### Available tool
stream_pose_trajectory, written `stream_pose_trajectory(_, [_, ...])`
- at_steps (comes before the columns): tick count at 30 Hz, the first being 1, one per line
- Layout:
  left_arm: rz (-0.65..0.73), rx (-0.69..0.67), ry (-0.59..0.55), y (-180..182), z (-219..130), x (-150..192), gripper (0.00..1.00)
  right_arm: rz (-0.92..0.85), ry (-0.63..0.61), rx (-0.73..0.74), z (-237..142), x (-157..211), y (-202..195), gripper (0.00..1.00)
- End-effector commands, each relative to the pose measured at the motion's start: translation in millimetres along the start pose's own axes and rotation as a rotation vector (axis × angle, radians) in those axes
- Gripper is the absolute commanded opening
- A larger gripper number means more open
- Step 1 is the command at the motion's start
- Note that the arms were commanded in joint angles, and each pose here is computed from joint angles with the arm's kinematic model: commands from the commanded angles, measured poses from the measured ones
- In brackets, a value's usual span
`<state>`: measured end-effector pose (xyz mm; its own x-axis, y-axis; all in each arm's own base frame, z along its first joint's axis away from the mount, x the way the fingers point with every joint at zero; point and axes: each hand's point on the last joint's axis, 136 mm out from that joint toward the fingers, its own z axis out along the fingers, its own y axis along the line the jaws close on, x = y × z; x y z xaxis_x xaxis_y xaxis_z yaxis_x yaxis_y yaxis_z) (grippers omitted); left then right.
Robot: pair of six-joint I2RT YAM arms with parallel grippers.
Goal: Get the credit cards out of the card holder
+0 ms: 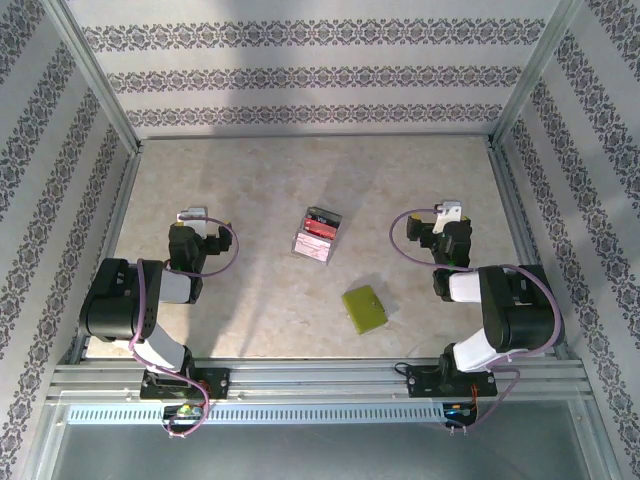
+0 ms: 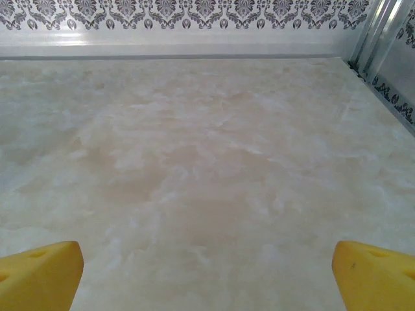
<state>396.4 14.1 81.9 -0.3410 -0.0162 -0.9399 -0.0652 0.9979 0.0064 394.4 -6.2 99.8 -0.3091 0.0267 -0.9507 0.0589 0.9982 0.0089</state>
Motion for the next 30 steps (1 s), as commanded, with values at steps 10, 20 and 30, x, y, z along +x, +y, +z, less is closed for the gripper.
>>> stream_pose_trajectory(10, [0.001,0.009,-0.012,-1.2,1.5,-7.4,1.0,0.007,-0.029,-0.014,1.3,-9.0,3.8,0.98])
stream_pose_trajectory(20, [-0.001,0.008,-0.012,-1.2,1.8,-7.7,1.0,0.015,-0.027,-0.019,1.5,-8.4,2.9,0.98])
stream_pose_trajectory(30, [0.0,0.006,-0.039,-0.3,-9.4,-25.5,1.0,0.025,-0.02,-0.029,-9.4,-31.8,2.3,0.98])
